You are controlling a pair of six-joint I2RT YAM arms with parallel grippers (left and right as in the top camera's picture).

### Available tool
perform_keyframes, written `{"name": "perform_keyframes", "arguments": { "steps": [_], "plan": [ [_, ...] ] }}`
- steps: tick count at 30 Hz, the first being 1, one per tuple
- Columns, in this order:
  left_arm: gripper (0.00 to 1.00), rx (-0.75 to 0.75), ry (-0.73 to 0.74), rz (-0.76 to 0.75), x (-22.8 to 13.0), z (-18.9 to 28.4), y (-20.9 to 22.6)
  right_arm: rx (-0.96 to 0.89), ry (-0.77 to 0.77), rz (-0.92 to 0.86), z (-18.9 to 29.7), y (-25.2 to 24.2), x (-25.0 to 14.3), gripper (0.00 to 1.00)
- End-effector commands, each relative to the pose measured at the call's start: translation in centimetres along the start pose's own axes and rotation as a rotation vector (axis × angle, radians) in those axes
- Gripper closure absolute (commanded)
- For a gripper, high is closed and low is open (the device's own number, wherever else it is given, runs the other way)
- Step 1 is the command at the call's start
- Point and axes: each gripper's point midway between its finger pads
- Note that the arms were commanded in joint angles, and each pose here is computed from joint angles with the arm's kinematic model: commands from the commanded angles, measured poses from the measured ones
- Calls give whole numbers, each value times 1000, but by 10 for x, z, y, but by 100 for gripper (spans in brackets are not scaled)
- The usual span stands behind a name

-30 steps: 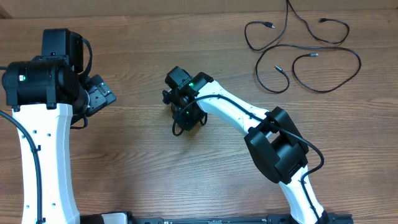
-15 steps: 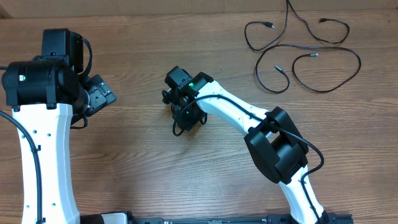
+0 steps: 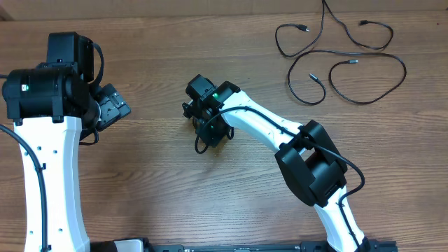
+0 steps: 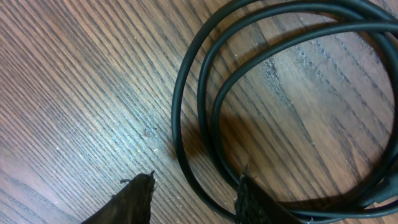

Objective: Untangle cables
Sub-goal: 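Grasp the small coiled cable with the right gripper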

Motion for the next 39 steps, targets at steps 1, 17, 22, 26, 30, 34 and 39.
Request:
{"name": "perform_keyframes", "arguments": {
  "steps": [1,17,22,26,30,34,39],
  "plan": [
    [1,2,8,-2,0,-2,0,-8,-2,20,-2,3,2,59],
    [0,3,10,-3,0,-2,0,0,26,36,-21,12,0,71],
    [0,2,8,-2,0,-2,0,0,24,35,-21,12,1,91],
    [0,-3,4,-1,1,-2,-1,-1,20,32,-16,12,4,96],
    [1,-6,0,0,2,-2,-2,-3,12,30,-3,13,10,96],
    [1,-10,0,1,2,-2,-3,-11,-35,-32,26,13,28,96],
    [0,-10,0,1,2,-2,-3,-19,-98,-97,60,13,44,96]
  ]
}}
Point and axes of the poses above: each gripper's point midway between its finger pads, its own z axis back along the fingers, its own y axis along the line the jaws close on, x = y × z, and after that the axes turned 4 degrees about z, right-handed
